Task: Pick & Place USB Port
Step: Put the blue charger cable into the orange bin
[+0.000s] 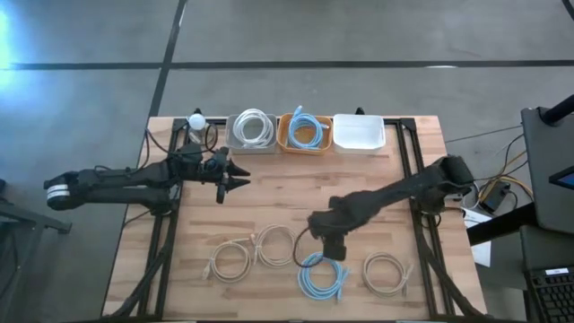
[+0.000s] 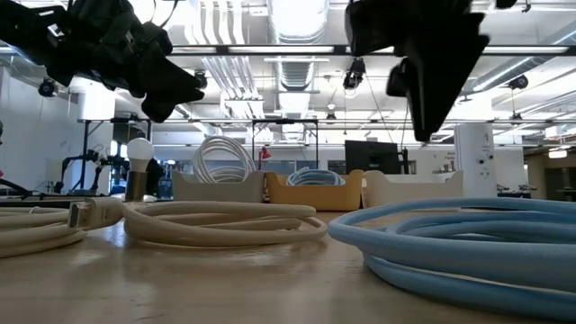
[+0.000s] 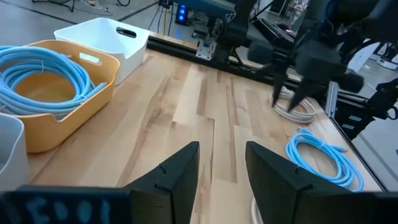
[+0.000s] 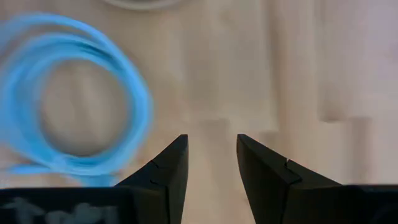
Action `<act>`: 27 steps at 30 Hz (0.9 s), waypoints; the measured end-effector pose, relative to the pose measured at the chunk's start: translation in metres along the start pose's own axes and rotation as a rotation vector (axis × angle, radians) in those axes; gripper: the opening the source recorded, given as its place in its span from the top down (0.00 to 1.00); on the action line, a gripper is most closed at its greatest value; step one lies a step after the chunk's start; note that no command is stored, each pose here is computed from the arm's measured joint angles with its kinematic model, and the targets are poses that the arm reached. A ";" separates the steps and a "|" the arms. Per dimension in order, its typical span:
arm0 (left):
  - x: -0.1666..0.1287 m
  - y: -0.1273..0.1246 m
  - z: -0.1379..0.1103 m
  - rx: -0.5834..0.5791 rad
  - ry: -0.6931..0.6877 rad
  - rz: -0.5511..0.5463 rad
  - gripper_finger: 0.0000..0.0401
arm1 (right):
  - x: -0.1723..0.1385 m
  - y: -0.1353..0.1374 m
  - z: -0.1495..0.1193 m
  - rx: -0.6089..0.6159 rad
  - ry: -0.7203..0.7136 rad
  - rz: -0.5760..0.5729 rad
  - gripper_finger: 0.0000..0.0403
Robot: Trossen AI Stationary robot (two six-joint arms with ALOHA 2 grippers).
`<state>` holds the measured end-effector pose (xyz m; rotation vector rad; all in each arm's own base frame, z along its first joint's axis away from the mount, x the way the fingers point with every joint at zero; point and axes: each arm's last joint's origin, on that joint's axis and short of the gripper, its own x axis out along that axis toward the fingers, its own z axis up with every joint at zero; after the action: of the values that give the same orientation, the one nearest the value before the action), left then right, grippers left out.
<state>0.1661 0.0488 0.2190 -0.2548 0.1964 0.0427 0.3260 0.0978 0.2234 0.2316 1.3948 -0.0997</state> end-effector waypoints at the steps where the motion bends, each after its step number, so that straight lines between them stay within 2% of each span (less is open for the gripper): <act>1: 0.000 0.000 0.000 -0.002 0.000 0.000 0.61 | 0.001 0.003 -0.005 0.010 -0.025 0.046 0.68; 4: 0.000 0.000 0.000 -0.003 -0.001 0.000 0.61 | 0.011 0.012 -0.016 0.034 -0.086 0.198 0.68; 7: 0.000 0.000 0.001 -0.004 -0.005 -0.001 0.61 | 0.026 0.019 -0.024 0.033 -0.134 0.271 0.68; 16: 0.000 0.000 0.002 -0.014 -0.022 -0.004 0.61 | 0.061 0.011 -0.040 0.038 -0.062 0.239 0.68; 27: 0.000 -0.001 0.003 -0.012 -0.026 -0.005 0.61 | 0.069 0.011 -0.039 0.070 -0.148 0.305 0.68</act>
<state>0.1666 0.0490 0.2217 -0.2670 0.1696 0.0421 0.3027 0.1218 0.1509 0.4830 1.1958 0.0857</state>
